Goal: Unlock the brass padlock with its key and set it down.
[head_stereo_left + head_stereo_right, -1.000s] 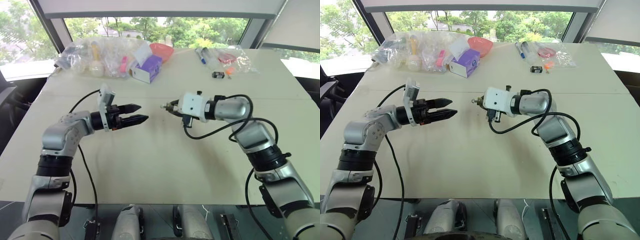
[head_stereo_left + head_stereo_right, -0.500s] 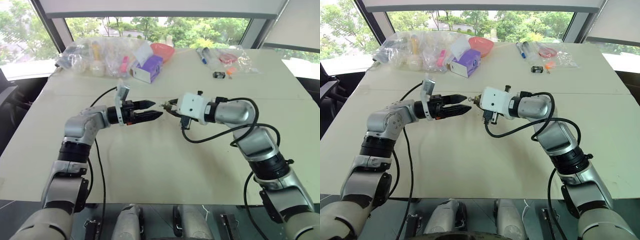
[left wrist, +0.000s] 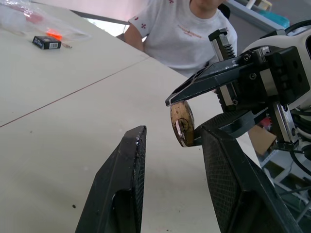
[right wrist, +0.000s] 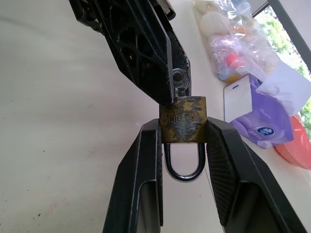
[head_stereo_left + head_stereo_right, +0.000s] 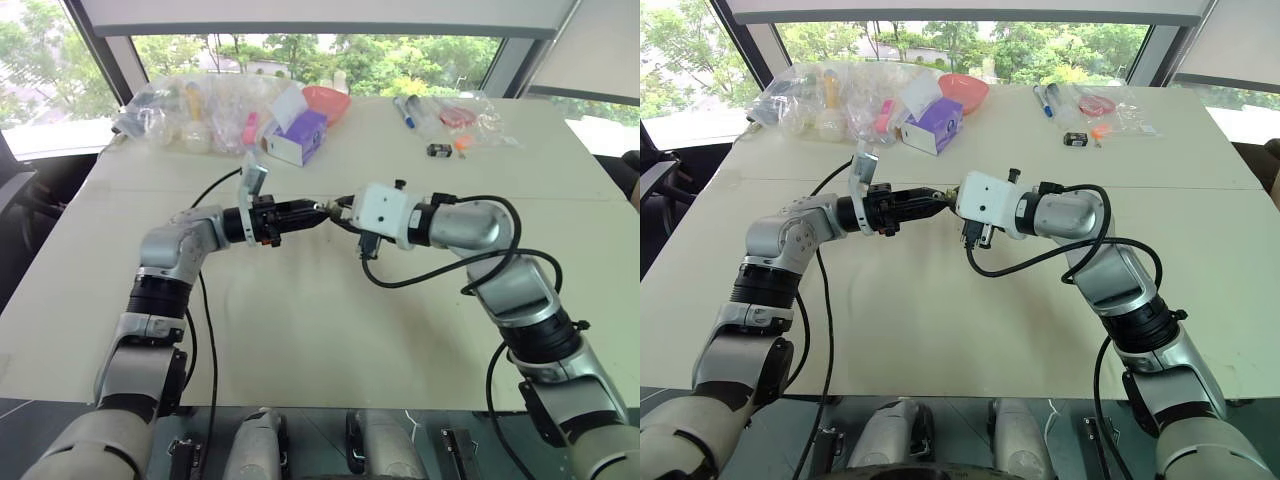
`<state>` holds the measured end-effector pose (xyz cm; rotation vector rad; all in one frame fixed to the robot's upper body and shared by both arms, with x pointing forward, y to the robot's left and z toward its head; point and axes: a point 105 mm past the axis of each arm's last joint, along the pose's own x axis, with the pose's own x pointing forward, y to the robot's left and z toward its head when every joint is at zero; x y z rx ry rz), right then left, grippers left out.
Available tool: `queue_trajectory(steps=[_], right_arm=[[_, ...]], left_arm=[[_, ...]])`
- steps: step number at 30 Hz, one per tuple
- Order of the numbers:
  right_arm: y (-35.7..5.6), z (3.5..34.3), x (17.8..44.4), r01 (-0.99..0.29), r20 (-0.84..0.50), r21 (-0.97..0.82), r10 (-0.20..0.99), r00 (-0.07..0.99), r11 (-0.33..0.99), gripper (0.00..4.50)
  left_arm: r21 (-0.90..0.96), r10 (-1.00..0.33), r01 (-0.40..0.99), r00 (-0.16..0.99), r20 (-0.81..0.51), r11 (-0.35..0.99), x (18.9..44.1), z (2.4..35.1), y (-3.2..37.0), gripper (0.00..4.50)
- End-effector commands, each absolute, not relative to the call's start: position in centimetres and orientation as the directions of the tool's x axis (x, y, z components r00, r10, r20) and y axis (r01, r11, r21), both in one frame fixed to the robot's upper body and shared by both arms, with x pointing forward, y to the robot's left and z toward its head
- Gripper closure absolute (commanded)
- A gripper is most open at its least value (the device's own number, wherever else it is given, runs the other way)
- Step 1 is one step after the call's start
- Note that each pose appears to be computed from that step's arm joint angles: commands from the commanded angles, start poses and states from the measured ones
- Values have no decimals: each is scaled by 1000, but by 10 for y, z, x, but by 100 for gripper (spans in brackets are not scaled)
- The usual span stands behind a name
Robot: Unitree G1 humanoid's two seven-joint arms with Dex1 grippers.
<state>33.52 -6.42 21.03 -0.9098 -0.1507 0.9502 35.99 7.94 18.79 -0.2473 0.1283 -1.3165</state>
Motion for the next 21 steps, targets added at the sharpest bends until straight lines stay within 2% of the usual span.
queue_trajectory(steps=[1, 2, 3, 12, 18, 21], right_arm=[[-58, 222, 328, -606, -218, -756, 777, 591, 248, 383], [-58, 222, 328, -606, -219, -756, 777, 590, 248, 383], [-58, 221, 328, -607, -220, -755, 777, 590, 248, 383], [-57, 218, 325, -618, -229, -748, 782, 580, 240, 383], [-56, 218, 324, -624, -235, -746, 783, 576, 234, 383], [-56, 217, 325, -623, -236, -746, 782, 577, 235, 383]], left_arm=[[-193, -966, 956, 243, 86, 223, 361, 207, 81, 400], [-192, -966, 956, 243, 84, 223, 361, 207, 81, 437], [-192, -966, 955, 244, 79, 226, 361, 206, 81, 448], [-147, -967, 958, 253, 36, 245, 362, 199, 79, 448], [167, -955, 953, 273, -114, 252, 364, 190, 75, 448], [307, -950, 920, 290, -117, 243, 367, 191, 75, 448]])
